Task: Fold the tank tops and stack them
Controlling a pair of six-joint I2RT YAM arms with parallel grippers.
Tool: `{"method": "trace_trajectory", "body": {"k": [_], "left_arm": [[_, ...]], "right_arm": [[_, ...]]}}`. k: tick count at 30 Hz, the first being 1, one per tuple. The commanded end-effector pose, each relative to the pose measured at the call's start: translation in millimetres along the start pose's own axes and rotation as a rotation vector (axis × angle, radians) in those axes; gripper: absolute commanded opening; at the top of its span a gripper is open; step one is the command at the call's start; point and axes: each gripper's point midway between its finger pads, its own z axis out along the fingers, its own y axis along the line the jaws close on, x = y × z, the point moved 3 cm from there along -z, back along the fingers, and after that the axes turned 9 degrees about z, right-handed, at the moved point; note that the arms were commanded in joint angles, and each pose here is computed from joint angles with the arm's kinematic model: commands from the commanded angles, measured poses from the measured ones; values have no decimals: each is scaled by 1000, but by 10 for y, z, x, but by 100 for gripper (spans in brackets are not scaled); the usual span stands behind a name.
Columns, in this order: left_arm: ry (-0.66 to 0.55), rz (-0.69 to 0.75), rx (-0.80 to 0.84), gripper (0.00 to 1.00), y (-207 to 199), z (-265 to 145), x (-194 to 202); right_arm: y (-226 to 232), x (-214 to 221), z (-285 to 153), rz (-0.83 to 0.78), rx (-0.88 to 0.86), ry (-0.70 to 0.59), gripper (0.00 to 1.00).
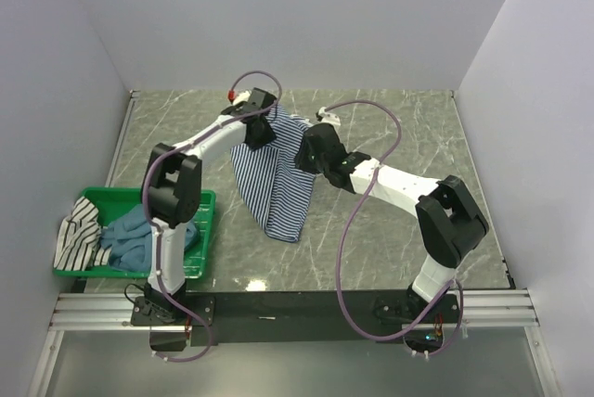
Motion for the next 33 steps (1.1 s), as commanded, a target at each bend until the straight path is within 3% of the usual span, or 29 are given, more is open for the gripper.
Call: {"method": "trace_trajectory", "body": {"k": [1, 4, 15, 24, 33], "left_arm": [[-21, 1, -67, 44, -145, -72, 68], [-58, -13, -121, 49, -195, -53, 77], [-51, -33, -236, 49, -204, 164, 252], [-38, -47, -233, 50, -229, 296, 320], [-67, -69, -152, 49, -384, 64, 190]], "right_arm": [[-78, -123, -60, 15, 17, -53, 35], [-177, -117, -115, 19, 25, -64, 34], [-332, -110, -220, 51, 11, -62, 33], [-359, -83, -264, 48, 4, -56, 31], [-378, -89, -300, 48, 4, -67, 30]]}}
